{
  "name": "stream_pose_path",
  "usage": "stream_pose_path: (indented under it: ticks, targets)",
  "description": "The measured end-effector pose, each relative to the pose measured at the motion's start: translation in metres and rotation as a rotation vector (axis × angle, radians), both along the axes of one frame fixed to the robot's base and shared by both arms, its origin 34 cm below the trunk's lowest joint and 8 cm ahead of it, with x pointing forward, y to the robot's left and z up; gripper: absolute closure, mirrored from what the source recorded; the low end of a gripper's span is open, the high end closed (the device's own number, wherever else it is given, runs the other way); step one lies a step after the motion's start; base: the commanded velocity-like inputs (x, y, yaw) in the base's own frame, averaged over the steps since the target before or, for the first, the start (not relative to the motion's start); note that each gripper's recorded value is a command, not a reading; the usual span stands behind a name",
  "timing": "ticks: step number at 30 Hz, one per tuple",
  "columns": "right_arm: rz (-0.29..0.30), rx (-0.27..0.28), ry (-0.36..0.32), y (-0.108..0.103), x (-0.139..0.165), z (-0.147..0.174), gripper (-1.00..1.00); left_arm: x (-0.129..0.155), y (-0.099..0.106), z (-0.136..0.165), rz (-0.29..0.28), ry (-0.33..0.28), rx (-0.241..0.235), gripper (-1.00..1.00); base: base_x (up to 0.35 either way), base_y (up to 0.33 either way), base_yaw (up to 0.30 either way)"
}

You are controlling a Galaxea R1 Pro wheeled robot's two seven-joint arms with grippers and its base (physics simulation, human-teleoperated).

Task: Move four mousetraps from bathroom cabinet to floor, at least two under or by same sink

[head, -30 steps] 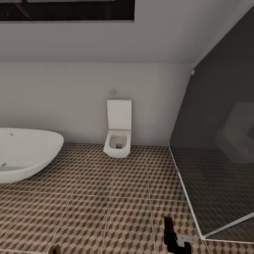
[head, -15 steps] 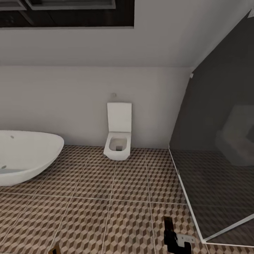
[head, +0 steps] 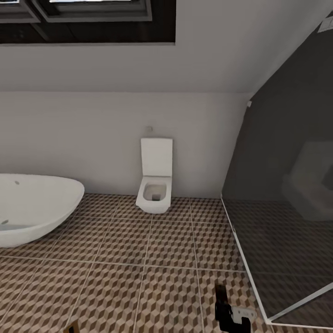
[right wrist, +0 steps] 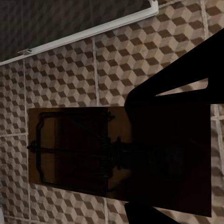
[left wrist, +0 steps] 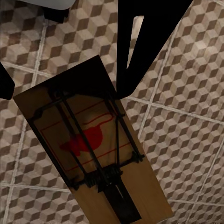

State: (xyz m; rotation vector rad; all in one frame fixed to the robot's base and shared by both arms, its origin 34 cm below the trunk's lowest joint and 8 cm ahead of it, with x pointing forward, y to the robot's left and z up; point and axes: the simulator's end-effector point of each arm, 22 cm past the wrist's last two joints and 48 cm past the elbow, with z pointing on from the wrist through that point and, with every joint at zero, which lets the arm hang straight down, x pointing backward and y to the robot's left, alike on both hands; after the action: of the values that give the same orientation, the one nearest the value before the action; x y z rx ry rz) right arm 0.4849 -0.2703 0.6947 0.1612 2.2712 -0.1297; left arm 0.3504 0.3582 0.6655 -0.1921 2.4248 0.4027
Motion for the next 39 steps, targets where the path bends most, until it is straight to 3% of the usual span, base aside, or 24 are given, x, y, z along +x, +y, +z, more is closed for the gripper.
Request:
stream_pose_path:
  ticks: [39]
  targets:
    - [0.000, 0.001, -0.063, 0.001, 0.019, 0.024, 1.00, 0.020, 0.000, 0.015, 0.000, -0.059, 0.000, 1.00, 0.000, 0.000, 0.000]
